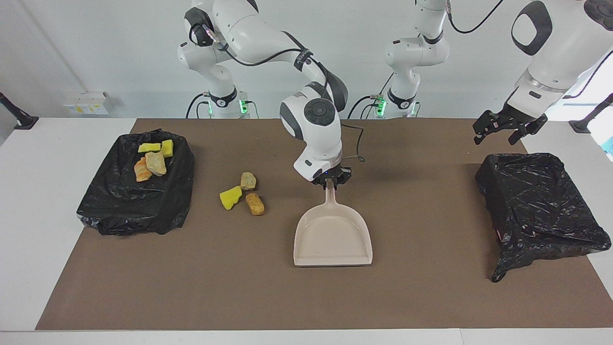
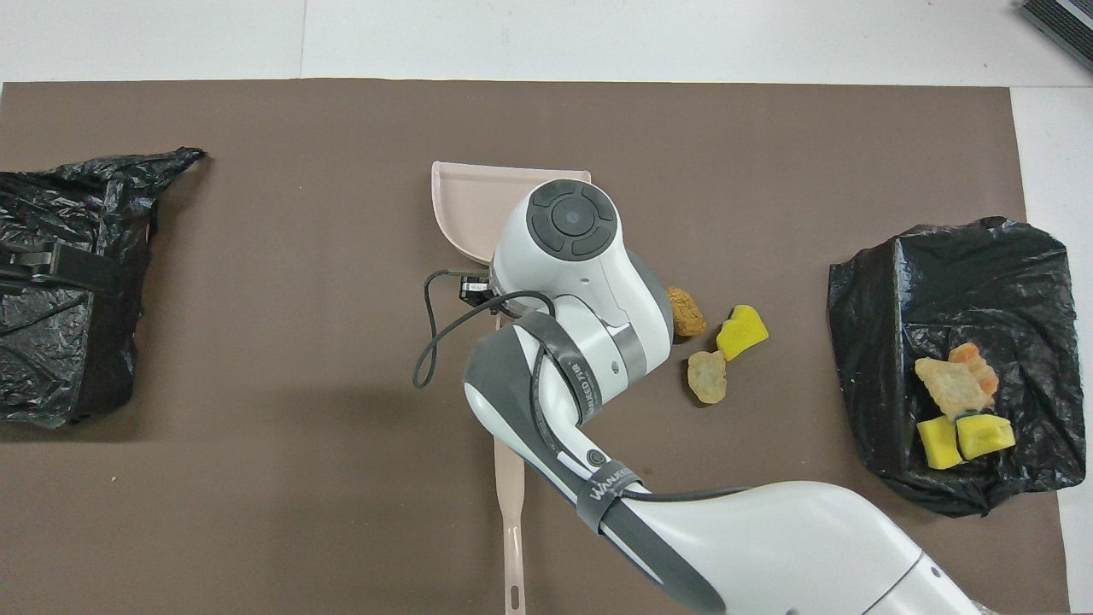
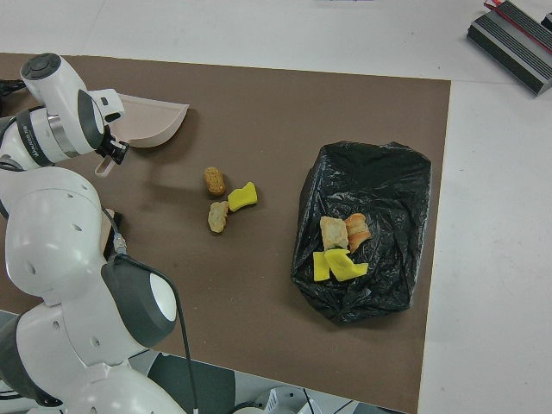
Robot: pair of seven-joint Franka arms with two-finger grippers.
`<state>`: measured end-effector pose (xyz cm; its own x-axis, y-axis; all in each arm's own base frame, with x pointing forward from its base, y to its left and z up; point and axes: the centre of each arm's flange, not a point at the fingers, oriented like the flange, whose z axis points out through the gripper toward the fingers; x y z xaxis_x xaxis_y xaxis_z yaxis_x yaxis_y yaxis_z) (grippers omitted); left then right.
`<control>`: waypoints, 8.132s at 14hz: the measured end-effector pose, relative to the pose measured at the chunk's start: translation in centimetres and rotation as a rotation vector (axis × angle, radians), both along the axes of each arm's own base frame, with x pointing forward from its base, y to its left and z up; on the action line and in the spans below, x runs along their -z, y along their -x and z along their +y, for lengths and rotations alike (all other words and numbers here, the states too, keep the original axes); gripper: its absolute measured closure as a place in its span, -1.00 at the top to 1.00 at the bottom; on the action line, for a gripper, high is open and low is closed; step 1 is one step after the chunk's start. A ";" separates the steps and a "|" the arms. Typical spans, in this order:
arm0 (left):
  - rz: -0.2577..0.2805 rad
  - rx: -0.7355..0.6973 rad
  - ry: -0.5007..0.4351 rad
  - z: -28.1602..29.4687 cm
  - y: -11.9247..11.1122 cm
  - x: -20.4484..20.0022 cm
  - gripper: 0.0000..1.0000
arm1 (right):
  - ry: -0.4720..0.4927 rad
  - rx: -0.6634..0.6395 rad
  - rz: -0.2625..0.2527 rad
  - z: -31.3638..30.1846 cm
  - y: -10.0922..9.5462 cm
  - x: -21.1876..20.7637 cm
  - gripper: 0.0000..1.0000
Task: Sweep and dump trash in bin
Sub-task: 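Release the dustpan and withdraw the right gripper while the left gripper reaches in, then grasp the dustpan with the left gripper while the right gripper grasps the brush, then sweep the debris toward the dustpan with the brush in the right gripper, then brush the debris into the dustpan with the right gripper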
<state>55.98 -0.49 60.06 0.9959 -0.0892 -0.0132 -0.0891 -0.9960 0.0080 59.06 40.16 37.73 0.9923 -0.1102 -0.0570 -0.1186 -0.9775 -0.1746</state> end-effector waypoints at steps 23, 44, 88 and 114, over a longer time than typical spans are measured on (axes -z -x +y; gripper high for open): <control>-0.041 0.146 0.018 -16.4 -4.7 14.0 1.00 | 0.140 -0.280 0.195 2.0 19.4 -6.5 1.00; -0.006 0.135 -0.021 -39.8 0.2 24.8 0.89 | 0.108 -0.298 0.129 2.4 30.9 4.7 0.40; 0.114 1.354 -0.131 -34.5 11.7 22.9 -0.38 | 0.041 -0.146 0.246 -17.5 12.1 5.3 -0.47; 0.096 1.412 -0.123 -33.0 13.1 24.0 -0.38 | 0.009 -0.181 0.381 -16.3 19.0 4.2 -0.47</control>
